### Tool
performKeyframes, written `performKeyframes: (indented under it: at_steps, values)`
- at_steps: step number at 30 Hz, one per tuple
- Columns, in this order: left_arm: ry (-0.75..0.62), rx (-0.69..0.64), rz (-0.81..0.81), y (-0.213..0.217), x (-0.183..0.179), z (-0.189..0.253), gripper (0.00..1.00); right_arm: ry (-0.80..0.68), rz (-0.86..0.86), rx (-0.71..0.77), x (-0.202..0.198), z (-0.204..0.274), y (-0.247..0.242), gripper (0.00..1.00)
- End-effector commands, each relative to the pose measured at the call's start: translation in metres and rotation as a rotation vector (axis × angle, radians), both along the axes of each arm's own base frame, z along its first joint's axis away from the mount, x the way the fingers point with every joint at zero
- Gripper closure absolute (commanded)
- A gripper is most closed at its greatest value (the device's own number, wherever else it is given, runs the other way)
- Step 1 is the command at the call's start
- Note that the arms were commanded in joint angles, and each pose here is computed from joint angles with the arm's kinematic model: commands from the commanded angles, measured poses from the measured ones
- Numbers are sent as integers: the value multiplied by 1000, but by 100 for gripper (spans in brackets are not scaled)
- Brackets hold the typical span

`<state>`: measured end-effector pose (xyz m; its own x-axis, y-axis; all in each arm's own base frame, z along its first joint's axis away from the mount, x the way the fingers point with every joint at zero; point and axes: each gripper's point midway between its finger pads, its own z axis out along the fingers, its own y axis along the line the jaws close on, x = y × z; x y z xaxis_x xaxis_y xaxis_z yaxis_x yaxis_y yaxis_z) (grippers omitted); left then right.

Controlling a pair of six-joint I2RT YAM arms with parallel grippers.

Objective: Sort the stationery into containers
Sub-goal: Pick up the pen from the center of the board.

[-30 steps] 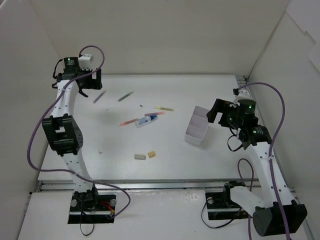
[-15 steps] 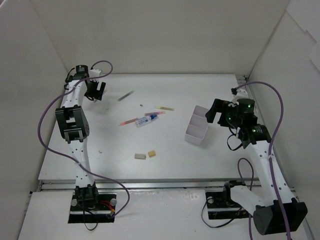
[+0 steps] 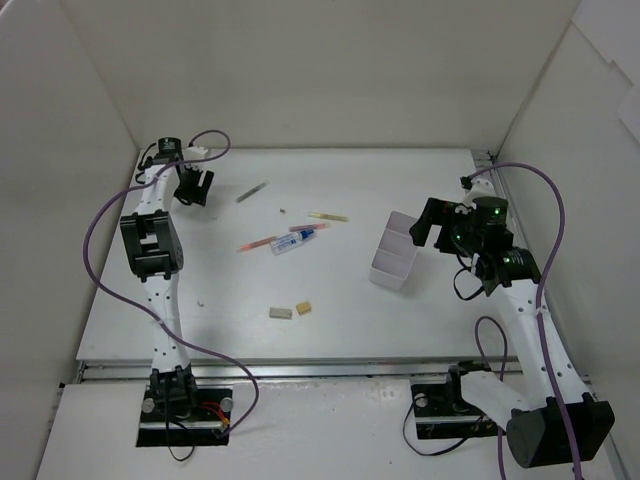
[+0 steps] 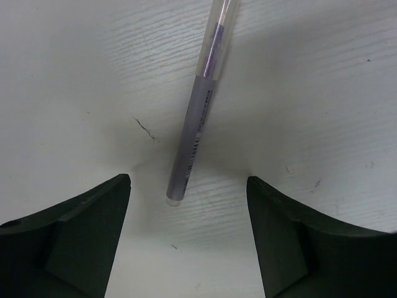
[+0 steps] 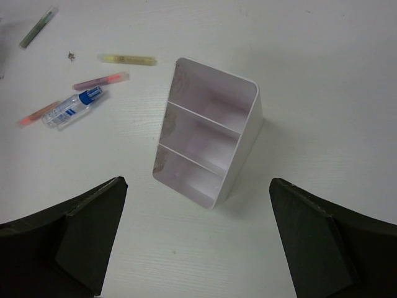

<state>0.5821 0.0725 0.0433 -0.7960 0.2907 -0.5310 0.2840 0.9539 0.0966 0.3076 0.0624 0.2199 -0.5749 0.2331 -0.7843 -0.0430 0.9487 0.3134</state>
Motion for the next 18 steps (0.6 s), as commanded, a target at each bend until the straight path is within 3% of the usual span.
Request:
performKeyframes:
  at_steps: [1,2,4,9,15,18]
  values:
    - [-106,6,-34,3,13,50,29,-65,18,15,10,17,5,2]
    - [-95,7,-43,2,11,47,29,-65,22,16,10,17,6,2]
    - [-96,13,-41,4,12,48,46,-64,13,14,10,17,4,2]
    - [-28,21,-45,5,4,33,63,-77,-1,-1,10,19,1,2]
    - [36,26,-49,6,-7,18,52,-75,-5,3,8,18,0,2]
    - [38,22,-56,5,-6,19,52,-85,-11,4,6,20,0,2]
